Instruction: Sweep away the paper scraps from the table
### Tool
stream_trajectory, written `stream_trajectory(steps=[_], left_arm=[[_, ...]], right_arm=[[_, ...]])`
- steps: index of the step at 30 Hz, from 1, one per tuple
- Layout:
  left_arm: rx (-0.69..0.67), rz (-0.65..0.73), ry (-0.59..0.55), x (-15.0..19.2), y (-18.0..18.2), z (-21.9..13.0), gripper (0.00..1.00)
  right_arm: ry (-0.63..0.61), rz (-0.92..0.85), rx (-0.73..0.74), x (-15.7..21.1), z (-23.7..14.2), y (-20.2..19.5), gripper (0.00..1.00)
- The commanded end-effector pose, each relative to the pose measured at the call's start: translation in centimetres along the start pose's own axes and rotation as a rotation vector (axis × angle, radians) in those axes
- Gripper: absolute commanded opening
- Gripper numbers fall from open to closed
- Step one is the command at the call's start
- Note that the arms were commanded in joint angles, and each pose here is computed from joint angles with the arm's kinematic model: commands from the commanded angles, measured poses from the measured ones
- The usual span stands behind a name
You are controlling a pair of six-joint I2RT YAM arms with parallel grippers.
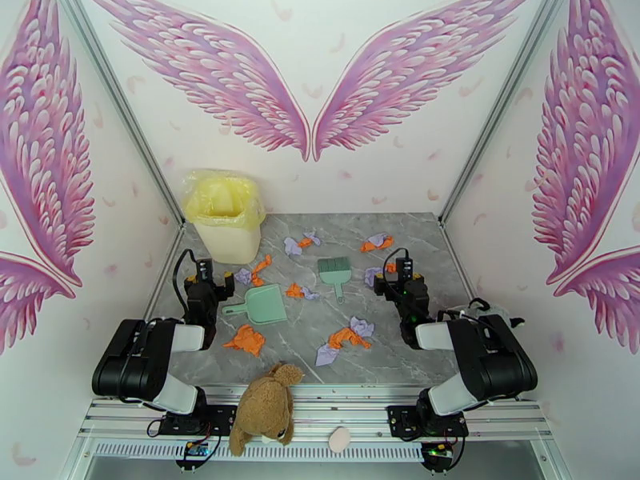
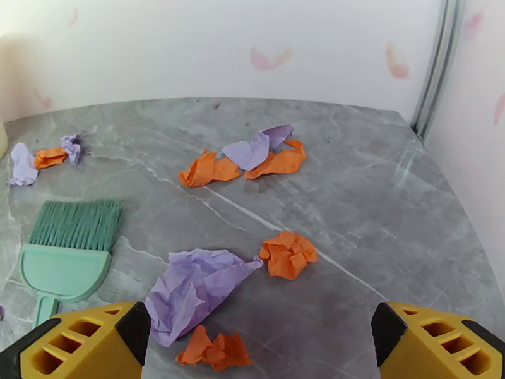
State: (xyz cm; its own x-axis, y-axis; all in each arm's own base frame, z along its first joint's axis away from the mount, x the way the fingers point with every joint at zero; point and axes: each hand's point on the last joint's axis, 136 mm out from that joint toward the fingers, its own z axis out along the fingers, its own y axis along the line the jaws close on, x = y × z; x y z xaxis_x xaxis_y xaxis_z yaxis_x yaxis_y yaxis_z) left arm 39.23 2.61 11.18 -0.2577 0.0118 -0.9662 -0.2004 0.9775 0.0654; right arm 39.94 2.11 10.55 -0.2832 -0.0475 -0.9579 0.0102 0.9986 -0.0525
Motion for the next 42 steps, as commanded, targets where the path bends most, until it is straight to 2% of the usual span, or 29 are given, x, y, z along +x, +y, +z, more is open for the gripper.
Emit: stream_trajectory(steps=[1, 31, 34, 38, 41, 42], left_arm=[[0.004, 0.0, -0.003, -0.5, 0.0, 0.4, 0.99], [0.031, -0.015, 0.006, -0.5, 0.1, 0.6, 0.99], [-0.051, -0.028, -0.002, -1.8, 1.3, 0.1, 0.99], [-0.144, -0.059, 0.002, -5.0, 3.0, -1.3, 0.99], [-0.113, -0.145, -0.031, -7.1, 2.8, -2.6, 0.99], [-0.098, -0.169, -0.025, -7.4, 2.6, -3.0, 0.99]], right_arm=[[-0.011, -0.003, -0.014, -0.5, 0.2, 0.3, 0.99], [-0.007, 0.001, -0.021, -0.5, 0.2, 0.3, 0.99], [0.0, 0.002, 0.002, -1.2, 0.0, -0.1, 0.99], [0.026, 0.022, 0.017, -4.3, -1.5, -0.6, 0.99], [0.082, 0.185, 0.018, -5.7, -2.8, -0.7, 1.0], [0.117, 0.249, 0.016, -6.0, -3.0, -0.6, 0.97]])
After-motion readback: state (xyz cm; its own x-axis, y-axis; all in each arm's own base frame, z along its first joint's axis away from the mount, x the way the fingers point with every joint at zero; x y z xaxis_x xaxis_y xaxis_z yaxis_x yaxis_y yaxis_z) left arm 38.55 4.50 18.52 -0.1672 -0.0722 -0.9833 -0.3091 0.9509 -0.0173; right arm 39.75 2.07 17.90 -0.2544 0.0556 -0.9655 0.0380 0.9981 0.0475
